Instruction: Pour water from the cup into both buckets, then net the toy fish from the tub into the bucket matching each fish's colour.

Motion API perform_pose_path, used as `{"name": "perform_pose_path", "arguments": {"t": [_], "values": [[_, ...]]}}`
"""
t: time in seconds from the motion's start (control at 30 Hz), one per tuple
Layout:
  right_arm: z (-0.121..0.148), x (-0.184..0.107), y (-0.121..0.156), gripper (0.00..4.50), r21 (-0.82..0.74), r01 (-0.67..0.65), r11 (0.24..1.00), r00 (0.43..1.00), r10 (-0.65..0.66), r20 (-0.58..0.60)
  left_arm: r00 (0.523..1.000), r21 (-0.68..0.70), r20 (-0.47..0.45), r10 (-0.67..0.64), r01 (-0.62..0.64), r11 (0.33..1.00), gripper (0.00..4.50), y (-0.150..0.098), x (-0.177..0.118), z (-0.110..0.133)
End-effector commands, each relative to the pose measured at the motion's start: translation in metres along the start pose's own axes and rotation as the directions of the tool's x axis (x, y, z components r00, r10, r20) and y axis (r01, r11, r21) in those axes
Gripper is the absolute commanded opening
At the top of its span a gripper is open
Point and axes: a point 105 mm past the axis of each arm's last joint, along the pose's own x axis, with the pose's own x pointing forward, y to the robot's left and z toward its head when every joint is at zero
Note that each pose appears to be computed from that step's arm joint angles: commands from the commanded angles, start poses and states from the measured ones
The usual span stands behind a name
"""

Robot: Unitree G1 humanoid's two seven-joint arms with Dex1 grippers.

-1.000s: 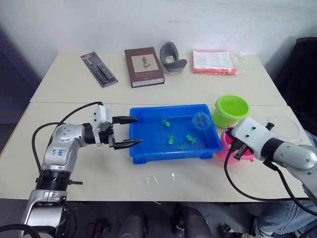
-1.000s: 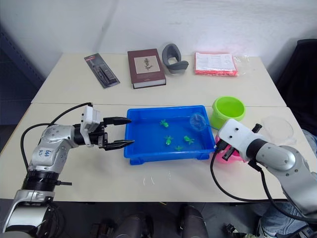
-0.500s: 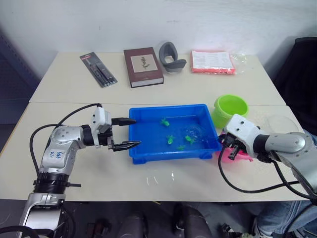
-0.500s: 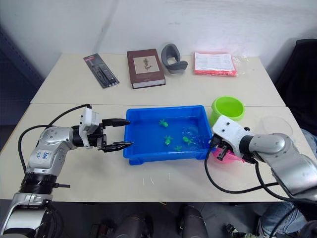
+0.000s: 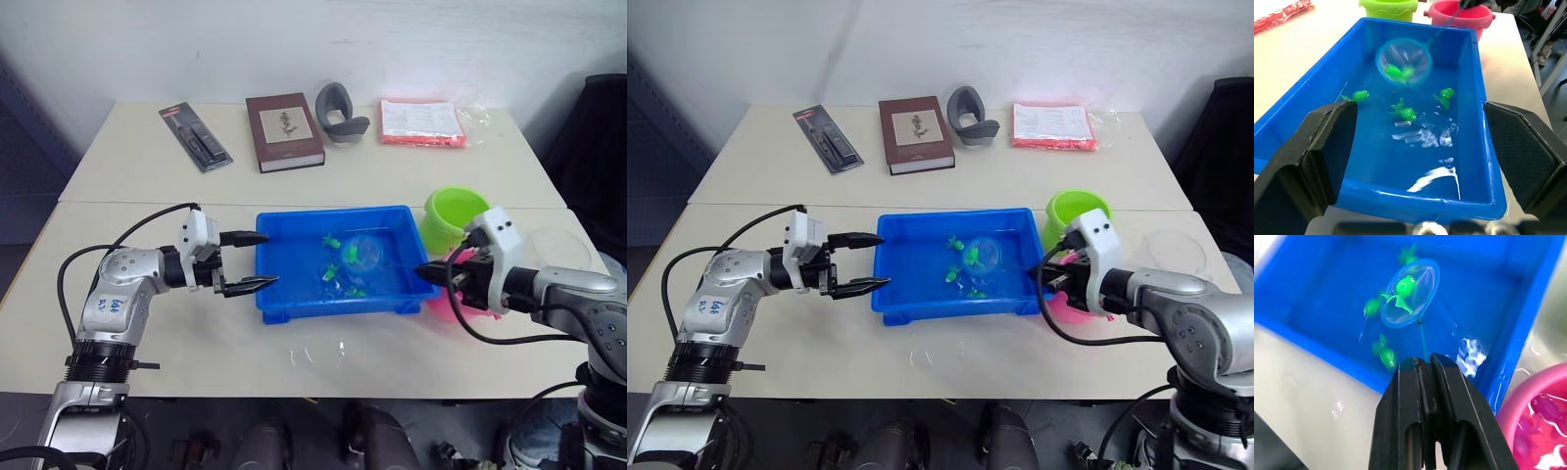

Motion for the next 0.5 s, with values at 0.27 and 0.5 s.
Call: {"name": "perform_pose_path", "arguments": {"t": [0.27, 0.5], "values": [[0.025, -0.053, -0.002, 0.0, 0.028, 0.066, 0.997, 0.962, -0.071, 0.262, 0.999, 0.056, 0.041, -0.026, 0.023, 0.998, 4.44, 0.0, 0.004, 0.017], [0.031, -0.095, -0.047, 0.0, 0.101, 0.346, 0.933, 0.882, -0.361, 0.302, 0.994, 0.044, 0.107, -0.022, 0.017, 0.999, 4.44, 0.006, 0.017, 0.024]]}}
